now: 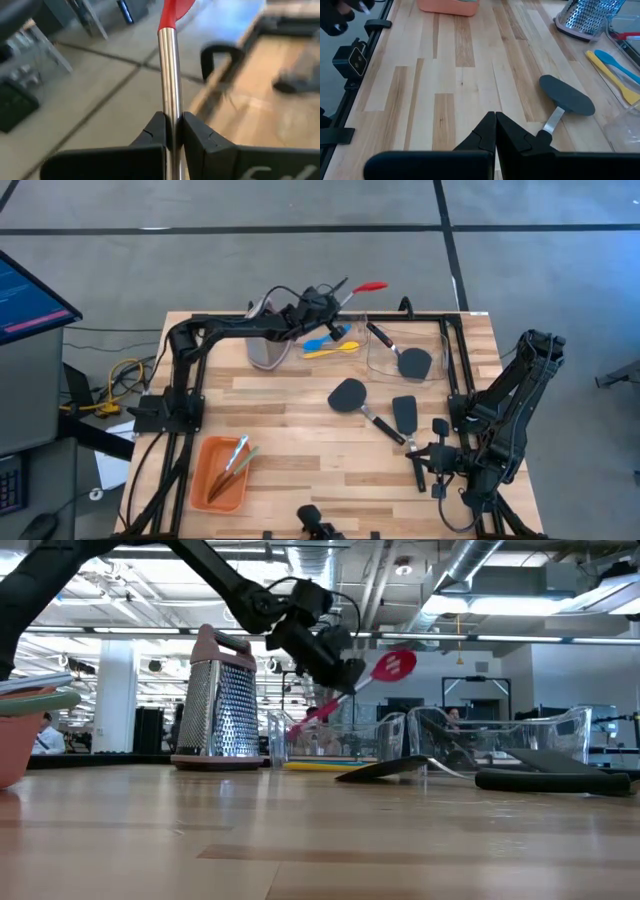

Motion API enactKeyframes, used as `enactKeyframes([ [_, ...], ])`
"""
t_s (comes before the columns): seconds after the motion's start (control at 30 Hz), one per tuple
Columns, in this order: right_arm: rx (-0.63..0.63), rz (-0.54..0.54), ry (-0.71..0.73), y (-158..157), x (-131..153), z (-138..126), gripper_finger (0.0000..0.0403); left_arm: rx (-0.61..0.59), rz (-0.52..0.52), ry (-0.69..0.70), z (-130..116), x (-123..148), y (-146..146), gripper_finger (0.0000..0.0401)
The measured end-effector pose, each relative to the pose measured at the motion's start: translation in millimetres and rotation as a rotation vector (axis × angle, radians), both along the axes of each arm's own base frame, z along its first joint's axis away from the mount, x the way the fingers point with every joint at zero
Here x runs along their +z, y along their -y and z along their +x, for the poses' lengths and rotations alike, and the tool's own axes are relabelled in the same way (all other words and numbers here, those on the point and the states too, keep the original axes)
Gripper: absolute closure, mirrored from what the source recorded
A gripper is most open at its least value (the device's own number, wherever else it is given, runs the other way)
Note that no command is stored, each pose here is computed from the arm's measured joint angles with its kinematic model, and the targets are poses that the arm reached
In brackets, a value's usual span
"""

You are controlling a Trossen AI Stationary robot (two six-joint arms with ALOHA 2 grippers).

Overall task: Pick & Place Kitchen Items
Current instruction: Put the red serving spoon into the left transparent bin

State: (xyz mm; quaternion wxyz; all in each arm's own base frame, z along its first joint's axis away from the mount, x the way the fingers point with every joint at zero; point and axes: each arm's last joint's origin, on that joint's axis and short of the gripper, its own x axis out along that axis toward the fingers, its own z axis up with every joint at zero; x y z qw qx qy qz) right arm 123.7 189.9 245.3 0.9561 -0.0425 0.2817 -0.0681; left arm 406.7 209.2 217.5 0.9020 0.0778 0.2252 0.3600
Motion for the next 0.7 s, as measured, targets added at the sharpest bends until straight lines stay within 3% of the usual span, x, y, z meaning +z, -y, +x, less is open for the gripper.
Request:
enactKeyframes([
  [0.17, 0.001, -0.001, -0.002, 0, 0, 0, 0.0403, 0.008, -0.081, -0.085, -3, -16, 1, 0.0395],
  [0.7, 0.001, -0.003, -0.003, 0, 0, 0, 0.0403, -0.005, -0.245, -0.017, -14, -39, -5, 0.0387],
])
